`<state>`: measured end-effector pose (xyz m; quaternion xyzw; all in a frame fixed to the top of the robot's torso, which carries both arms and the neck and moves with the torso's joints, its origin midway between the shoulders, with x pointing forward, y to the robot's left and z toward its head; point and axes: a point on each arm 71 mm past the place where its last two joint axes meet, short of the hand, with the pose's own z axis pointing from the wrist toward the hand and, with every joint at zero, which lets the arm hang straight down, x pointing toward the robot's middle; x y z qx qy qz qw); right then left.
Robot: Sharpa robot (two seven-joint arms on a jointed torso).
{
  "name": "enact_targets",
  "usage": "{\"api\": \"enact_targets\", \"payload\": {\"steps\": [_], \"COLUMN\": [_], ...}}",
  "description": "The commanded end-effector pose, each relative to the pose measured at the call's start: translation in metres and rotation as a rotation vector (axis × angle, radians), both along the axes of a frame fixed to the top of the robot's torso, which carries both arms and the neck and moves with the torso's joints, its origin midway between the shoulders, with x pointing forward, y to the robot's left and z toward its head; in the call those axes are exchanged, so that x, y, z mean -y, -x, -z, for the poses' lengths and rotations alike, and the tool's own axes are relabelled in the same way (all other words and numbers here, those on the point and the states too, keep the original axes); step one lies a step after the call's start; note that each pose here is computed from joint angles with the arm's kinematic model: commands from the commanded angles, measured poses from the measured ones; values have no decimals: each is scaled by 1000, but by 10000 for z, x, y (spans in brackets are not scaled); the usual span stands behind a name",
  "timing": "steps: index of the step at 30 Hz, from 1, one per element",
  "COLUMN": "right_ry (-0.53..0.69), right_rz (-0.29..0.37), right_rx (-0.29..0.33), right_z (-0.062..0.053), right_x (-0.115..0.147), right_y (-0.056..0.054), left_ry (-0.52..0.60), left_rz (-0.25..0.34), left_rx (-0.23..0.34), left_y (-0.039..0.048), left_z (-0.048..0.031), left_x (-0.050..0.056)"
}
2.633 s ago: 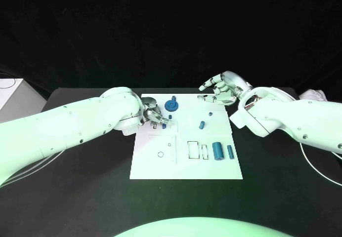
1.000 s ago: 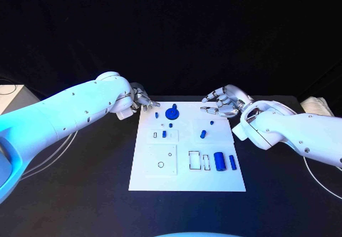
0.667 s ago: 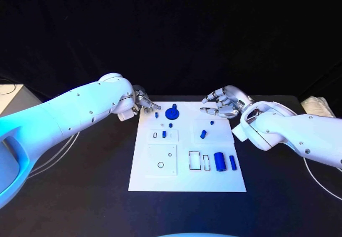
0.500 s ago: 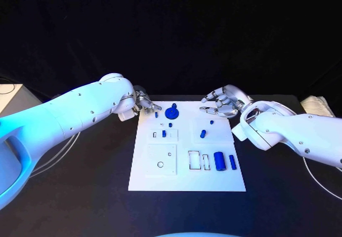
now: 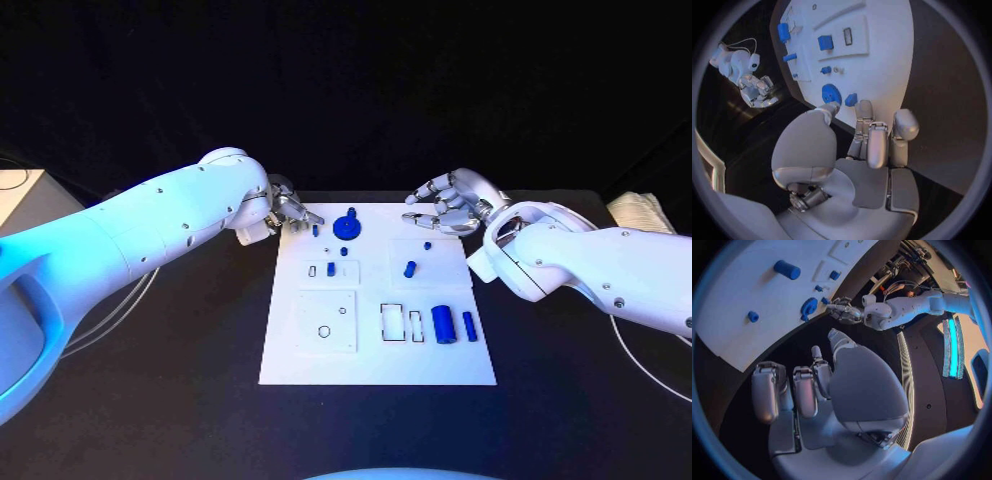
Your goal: Assemble the parts on the task board
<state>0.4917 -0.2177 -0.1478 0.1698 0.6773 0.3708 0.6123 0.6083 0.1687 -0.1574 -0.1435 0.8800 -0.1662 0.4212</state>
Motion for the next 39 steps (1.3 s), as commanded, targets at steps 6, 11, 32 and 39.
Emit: {"api": "enact_targets", "payload": {"steps": [6, 11, 32, 39], "right_ry": [-4, -4, 1, 4], "right_rz": [-11, -12, -15, -16], "right_rx": [11, 10, -2, -8], "right_z": [-11, -12, -1, 4], "right_x": [-20, -24, -28, -25], "right_y": [6, 6, -3, -4], "left_ry": [5, 10, 97, 118], "left_rz": [23, 15, -27, -37], "left_rx": [-28, -26, -29, -33], "left_y": [15, 13, 17, 14], "left_z": [62, 81, 78, 78], "left_x": [45, 47, 51, 29]}}
